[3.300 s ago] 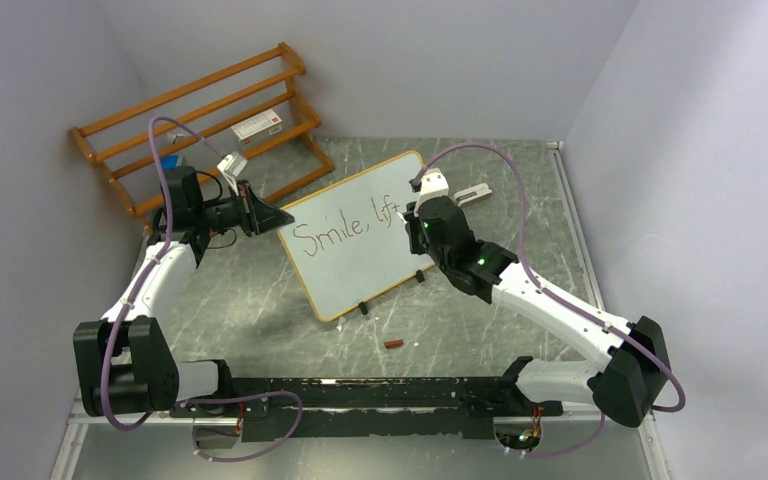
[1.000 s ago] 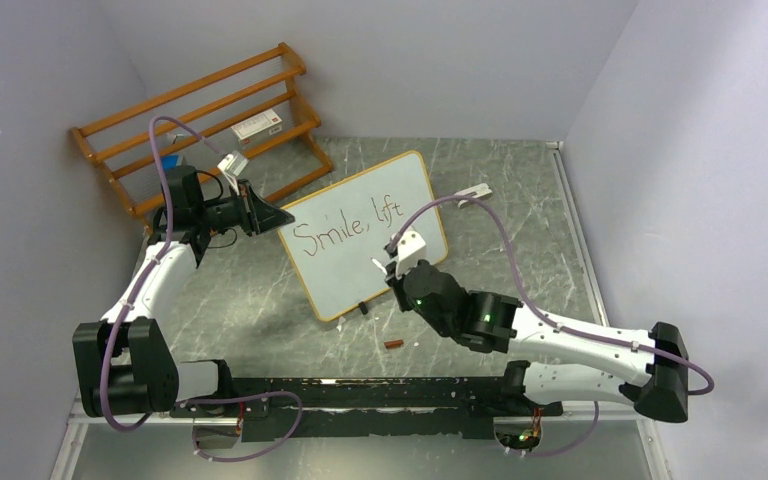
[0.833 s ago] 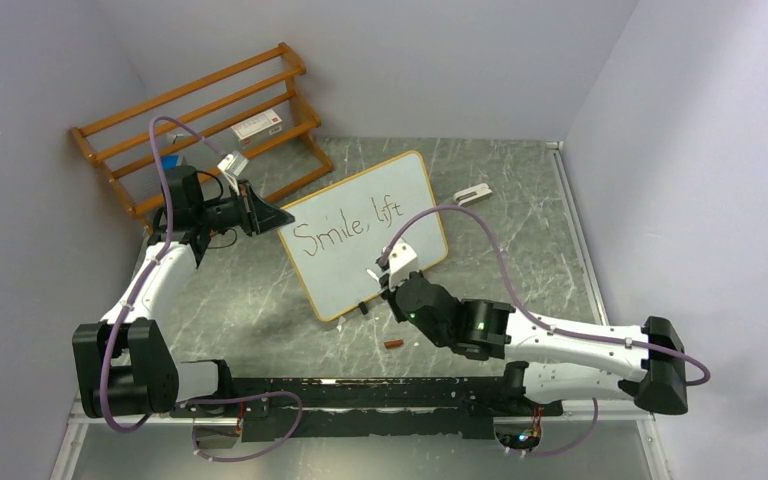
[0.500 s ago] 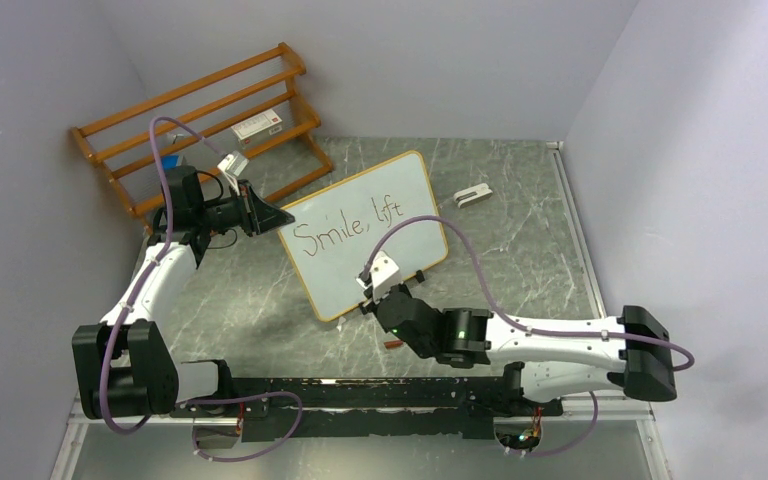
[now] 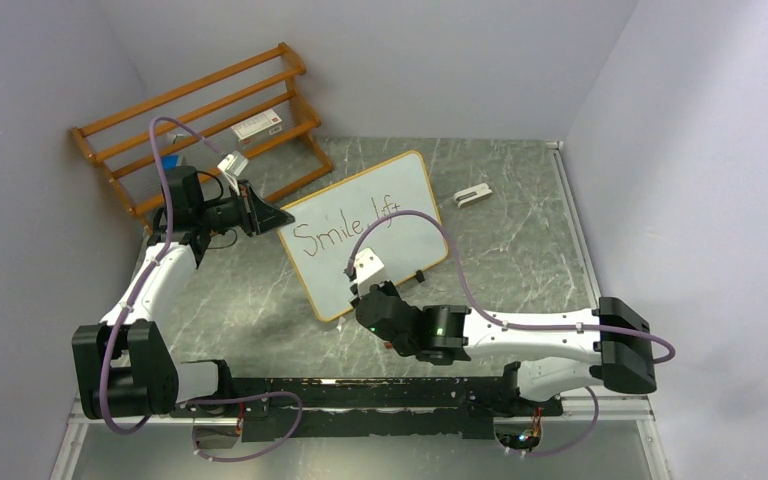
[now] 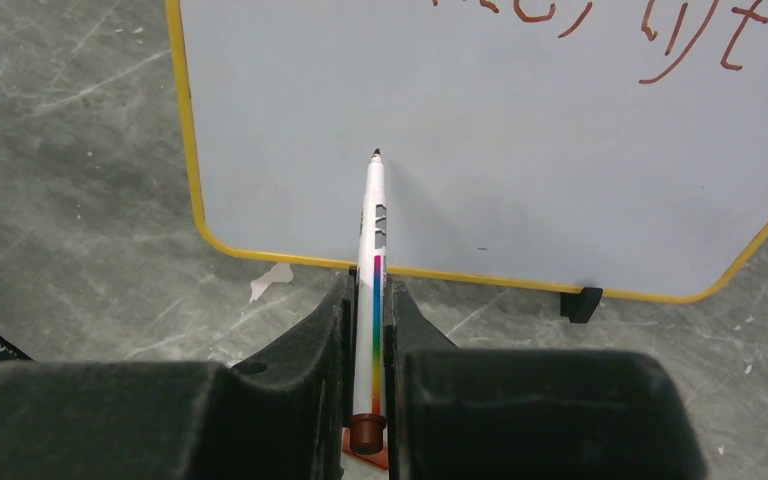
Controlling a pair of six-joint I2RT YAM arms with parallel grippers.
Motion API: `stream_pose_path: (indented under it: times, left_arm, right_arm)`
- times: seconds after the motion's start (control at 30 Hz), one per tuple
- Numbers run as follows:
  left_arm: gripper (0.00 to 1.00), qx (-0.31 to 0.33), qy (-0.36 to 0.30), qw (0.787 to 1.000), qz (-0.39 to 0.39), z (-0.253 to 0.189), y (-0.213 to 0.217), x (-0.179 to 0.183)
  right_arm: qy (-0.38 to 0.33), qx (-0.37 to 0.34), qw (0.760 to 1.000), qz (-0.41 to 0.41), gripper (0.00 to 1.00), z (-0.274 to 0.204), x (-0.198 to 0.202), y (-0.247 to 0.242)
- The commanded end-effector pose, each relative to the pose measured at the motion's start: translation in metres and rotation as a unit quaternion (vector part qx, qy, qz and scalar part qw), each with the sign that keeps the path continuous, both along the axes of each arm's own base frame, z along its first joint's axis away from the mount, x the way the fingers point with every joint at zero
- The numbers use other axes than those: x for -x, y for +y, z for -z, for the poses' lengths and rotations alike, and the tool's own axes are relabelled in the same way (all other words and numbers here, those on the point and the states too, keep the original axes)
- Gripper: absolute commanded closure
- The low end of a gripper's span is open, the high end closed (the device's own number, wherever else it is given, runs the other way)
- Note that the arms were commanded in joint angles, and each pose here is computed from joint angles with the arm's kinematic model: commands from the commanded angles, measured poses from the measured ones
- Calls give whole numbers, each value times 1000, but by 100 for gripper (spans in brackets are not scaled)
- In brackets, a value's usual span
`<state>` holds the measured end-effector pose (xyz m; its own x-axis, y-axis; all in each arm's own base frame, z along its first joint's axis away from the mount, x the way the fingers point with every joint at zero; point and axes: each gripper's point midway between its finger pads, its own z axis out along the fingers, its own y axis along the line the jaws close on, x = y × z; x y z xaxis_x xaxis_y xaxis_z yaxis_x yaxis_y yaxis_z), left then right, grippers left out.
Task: Write a sentence on the whiteboard
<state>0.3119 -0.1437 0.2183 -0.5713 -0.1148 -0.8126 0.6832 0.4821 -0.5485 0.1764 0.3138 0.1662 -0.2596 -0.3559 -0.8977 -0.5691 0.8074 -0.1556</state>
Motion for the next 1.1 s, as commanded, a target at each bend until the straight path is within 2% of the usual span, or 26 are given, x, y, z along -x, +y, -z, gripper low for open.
stream_pose_path:
  times: [0.0, 1.07]
  left_arm:
    - [95, -60, 22, 996, -62, 38, 17, -14]
    - [95, -60, 20, 996, -60, 37, 16, -14]
  right_arm:
    - [-11, -23, 999, 21, 100, -13, -6, 8]
    - [-11, 5, 1000, 29, 100, -1, -13, 23]
